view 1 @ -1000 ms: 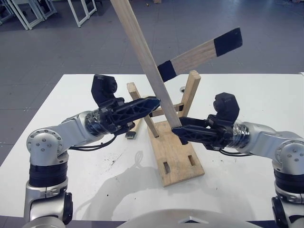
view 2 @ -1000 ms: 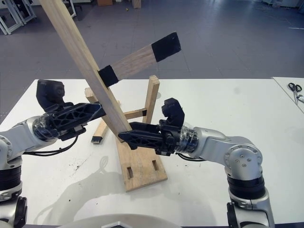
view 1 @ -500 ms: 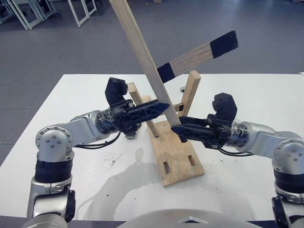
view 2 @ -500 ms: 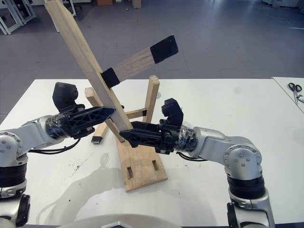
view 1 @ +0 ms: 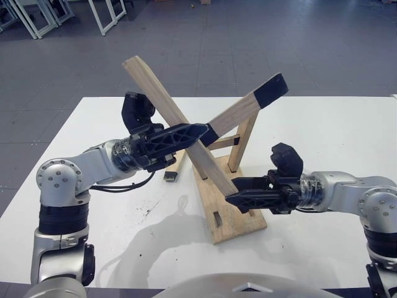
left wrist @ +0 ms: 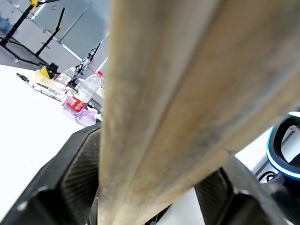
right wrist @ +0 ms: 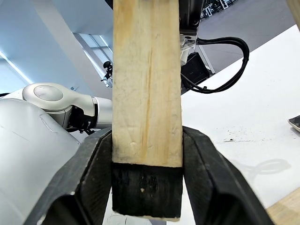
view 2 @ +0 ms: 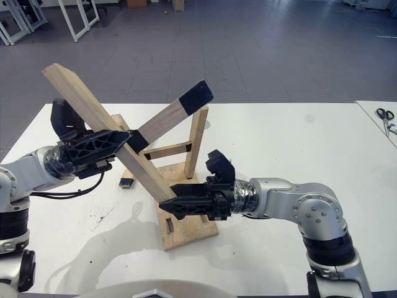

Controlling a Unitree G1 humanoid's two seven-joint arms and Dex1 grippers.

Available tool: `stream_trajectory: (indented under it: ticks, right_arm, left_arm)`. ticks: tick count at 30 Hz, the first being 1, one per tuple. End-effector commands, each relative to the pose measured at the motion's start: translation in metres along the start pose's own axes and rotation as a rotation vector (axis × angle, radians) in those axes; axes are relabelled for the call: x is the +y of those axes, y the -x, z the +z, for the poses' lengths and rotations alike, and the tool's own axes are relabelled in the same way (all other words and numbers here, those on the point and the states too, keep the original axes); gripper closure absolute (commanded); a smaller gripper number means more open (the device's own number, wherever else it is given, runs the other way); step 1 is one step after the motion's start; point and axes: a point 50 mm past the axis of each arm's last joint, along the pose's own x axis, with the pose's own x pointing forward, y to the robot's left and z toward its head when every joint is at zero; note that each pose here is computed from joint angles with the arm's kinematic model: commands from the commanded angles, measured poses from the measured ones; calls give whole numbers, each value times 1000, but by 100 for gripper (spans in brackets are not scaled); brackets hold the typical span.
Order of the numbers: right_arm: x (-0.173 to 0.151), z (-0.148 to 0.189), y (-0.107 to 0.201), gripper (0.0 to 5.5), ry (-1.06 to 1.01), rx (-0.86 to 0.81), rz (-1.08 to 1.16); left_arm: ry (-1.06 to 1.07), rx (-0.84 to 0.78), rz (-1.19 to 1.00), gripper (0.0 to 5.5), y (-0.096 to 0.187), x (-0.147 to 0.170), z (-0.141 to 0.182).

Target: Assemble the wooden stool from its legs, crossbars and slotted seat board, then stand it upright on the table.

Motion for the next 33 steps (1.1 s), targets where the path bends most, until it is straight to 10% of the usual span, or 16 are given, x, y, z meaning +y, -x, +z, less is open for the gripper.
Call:
stream_trajectory:
  ticks: [1, 10, 19, 33]
  right_arm:
    - [-2, 7, 3, 349, 36, 23, -42]
    - [-5, 19, 59, 144, 54, -12, -314]
    - [-27, -45, 83, 138, -42, 54, -553]
    - [-31, -50, 86, 138, -22, 82, -572]
  left_arm:
    - [5, 31, -29, 295, 0, -4, -1]
    - [-181, -70, 159, 336, 30, -5, 5]
    - [-710, 207, 272, 336, 11, 7, -47]
    - [-632, 297, 328, 336, 41, 35, -90]
